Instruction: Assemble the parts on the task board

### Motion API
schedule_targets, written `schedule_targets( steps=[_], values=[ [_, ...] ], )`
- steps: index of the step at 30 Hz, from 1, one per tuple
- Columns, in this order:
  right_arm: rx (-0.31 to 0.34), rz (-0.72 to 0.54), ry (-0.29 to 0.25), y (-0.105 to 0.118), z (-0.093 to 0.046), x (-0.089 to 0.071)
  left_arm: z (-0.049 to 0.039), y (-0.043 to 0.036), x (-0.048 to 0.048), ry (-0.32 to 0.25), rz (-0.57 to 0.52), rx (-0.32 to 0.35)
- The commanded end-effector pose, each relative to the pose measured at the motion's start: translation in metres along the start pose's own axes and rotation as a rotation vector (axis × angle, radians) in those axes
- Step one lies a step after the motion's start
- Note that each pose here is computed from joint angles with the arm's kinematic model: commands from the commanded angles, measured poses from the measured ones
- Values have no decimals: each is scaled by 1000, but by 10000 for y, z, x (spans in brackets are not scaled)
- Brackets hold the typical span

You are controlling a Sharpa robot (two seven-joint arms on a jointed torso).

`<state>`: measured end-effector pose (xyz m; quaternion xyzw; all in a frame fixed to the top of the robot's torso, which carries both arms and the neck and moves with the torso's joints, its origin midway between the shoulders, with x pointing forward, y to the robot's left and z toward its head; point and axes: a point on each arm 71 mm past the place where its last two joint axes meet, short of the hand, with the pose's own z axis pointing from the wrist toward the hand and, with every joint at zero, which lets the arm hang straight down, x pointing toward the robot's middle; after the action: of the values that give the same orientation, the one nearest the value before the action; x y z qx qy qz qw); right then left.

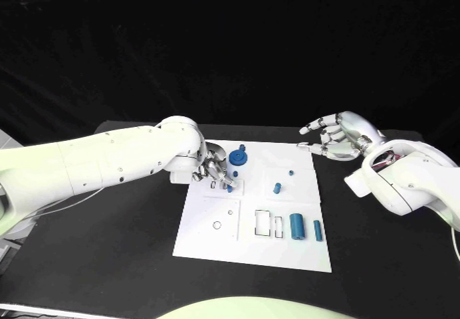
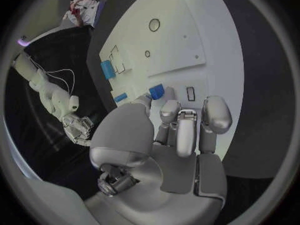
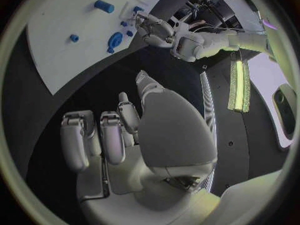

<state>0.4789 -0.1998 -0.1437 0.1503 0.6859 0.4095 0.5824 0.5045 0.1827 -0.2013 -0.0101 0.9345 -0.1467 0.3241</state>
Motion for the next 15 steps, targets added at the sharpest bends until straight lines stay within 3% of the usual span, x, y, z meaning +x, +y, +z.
schedule_targets(
  steps=[1,15],
  values=[
    [-8,-5,14,10,4,16,-3,-26,7,20,-10,10],
    [0,-6,21,-9,4,21,-9,-43,27,43,-63,38]
  ],
)
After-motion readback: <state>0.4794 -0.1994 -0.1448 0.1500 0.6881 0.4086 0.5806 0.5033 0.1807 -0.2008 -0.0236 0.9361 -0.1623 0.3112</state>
